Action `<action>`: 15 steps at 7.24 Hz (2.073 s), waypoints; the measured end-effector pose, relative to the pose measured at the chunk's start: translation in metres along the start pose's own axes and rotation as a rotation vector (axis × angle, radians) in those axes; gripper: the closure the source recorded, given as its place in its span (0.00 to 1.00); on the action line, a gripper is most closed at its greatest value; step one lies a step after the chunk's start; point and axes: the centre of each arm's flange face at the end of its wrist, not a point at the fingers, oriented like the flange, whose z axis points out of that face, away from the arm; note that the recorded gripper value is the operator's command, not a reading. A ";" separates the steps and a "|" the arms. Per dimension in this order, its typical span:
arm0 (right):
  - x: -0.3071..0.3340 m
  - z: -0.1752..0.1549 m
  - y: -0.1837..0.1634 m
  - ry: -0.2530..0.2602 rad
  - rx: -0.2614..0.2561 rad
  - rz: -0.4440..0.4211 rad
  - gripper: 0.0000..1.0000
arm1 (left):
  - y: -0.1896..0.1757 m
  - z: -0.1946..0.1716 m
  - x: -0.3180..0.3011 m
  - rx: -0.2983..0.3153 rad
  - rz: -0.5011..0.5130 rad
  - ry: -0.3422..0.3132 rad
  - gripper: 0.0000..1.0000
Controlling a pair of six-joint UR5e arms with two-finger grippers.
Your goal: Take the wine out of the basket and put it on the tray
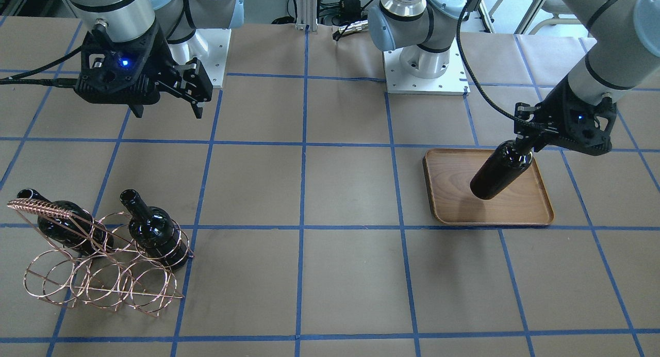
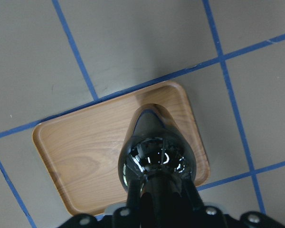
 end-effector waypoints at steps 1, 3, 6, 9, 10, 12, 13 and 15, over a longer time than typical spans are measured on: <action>0.000 0.000 0.000 0.000 -0.002 0.001 0.00 | 0.005 0.009 -0.011 -0.010 -0.010 0.011 1.00; 0.000 0.001 0.000 0.000 -0.004 0.002 0.00 | 0.007 0.019 -0.022 -0.030 -0.021 0.013 1.00; 0.000 0.000 0.001 0.000 -0.004 0.002 0.00 | 0.005 0.027 -0.027 -0.044 -0.024 0.013 1.00; 0.000 0.000 0.001 0.000 -0.004 0.002 0.00 | 0.000 0.035 -0.030 -0.050 -0.026 0.018 0.14; 0.000 0.001 0.001 0.000 -0.005 0.003 0.00 | 0.000 0.035 -0.030 -0.051 -0.032 0.019 0.00; 0.000 0.001 0.000 0.000 -0.005 0.002 0.00 | 0.005 0.027 -0.026 -0.052 -0.049 0.015 0.00; 0.000 0.001 0.001 0.001 -0.006 -0.001 0.00 | 0.007 0.021 -0.024 -0.056 -0.068 0.009 0.00; 0.000 0.001 0.001 0.001 -0.007 -0.002 0.00 | 0.008 -0.005 -0.014 -0.038 -0.158 -0.029 0.00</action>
